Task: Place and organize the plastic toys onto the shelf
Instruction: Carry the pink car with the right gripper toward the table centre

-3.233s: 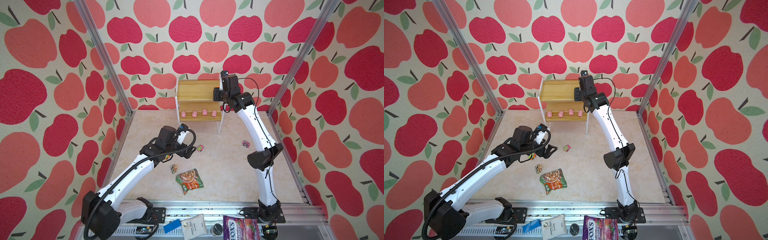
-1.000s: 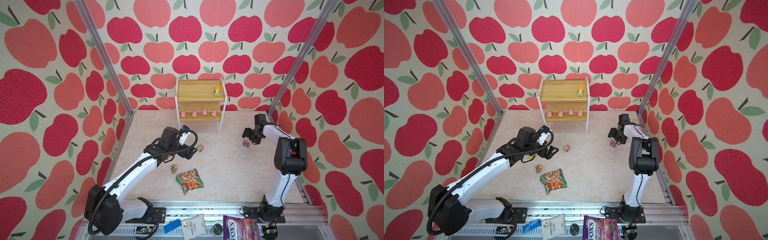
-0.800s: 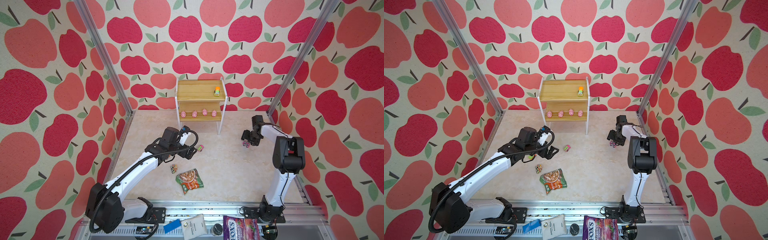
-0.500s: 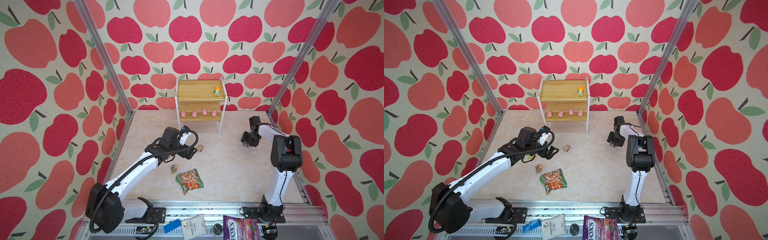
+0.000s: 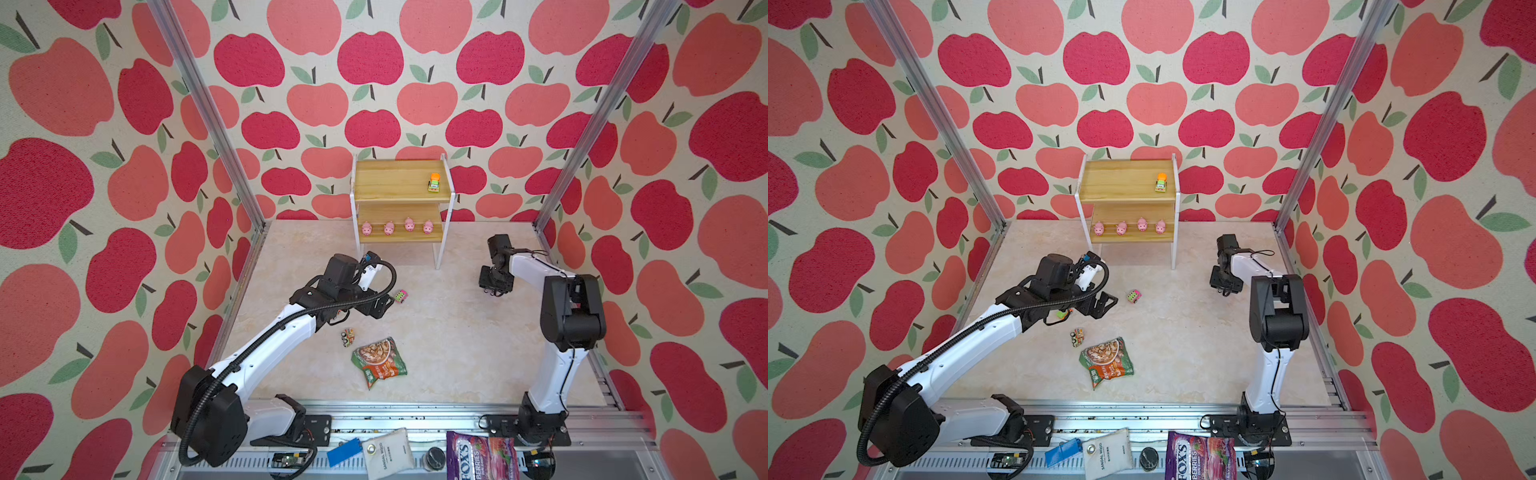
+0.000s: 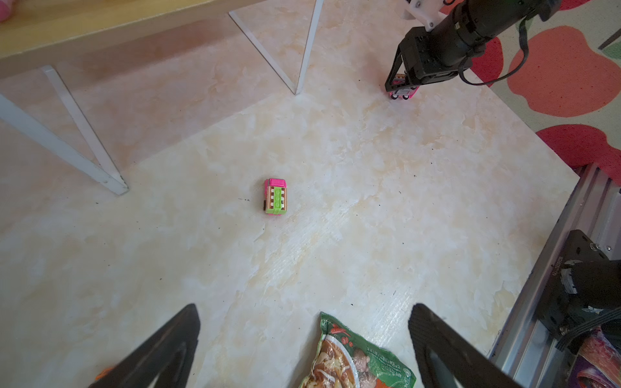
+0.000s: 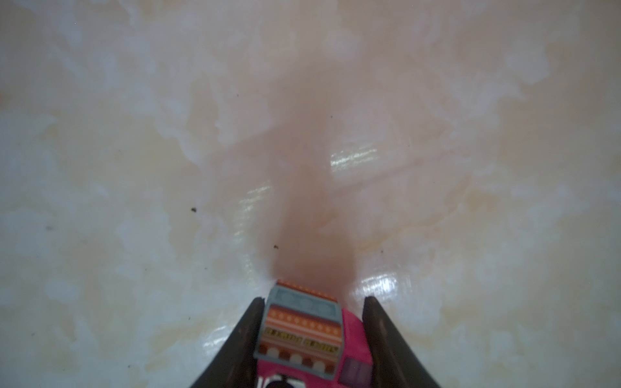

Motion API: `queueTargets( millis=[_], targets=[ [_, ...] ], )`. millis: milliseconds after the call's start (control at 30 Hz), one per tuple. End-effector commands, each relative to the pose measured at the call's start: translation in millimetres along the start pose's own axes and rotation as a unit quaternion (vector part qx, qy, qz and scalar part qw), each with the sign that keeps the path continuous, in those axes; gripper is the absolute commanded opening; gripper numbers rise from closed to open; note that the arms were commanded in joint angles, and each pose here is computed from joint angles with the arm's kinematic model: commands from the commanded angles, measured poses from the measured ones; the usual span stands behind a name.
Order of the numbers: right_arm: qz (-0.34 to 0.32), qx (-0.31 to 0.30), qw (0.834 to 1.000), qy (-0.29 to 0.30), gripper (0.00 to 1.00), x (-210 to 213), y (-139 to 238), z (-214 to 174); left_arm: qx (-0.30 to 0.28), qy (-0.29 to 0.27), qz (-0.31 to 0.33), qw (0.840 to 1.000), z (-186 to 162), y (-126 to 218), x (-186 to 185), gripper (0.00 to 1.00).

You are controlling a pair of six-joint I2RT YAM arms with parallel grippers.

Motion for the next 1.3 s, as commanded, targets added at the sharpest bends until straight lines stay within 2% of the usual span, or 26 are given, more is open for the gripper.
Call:
queueTargets(
  millis=[0,233,367,500,633,800,933,1033,1200,1267],
  targets=[
    [-0.020,-0.078,0.997,0.022,0.38,7,36,-3,-0.005,-0.009,0.011,1.000,1,4,1,0.99],
    [-0.017,-0.174,0.983,0.061,0.39,46,68,-63,-0.019,-0.014,0.030,0.999,2,8,5,0.99],
    [-0.021,-0.240,0.967,0.087,0.40,67,73,-98,-0.031,-0.016,0.045,0.998,4,13,7,0.99],
    [-0.010,-0.289,0.953,0.089,0.40,81,63,-123,-0.048,-0.018,0.058,0.997,6,21,9,0.99],
    [-0.017,-0.344,0.933,0.107,0.40,98,60,-143,-0.063,-0.020,0.069,0.995,8,27,11,0.99],
    [-0.012,-0.371,0.922,0.108,0.41,109,44,-168,-0.070,-0.021,0.080,0.994,7,31,13,0.99],
    [-0.014,-0.406,0.903,0.140,0.43,125,40,-192,-0.078,-0.021,0.086,0.993,8,34,14,0.99],
    [-0.007,-0.417,0.894,0.165,0.50,137,41,-208,-0.083,-0.021,0.088,0.992,9,37,13,0.99],
    [0.044,-0.429,0.884,0.183,0.75,141,83,-207,-0.084,-0.021,0.092,0.992,8,37,14,0.99],
    [0.070,-0.416,0.885,0.196,0.81,138,99,-199,-0.083,-0.019,0.092,0.992,8,37,15,0.99]
  ],
)
Point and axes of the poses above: each gripper's point midway between its finger pads, its own y axis back along the fingers, its own x axis along the line the jaws close on, z = x × y, the point moved 5 cm from there along y, back along the fingers
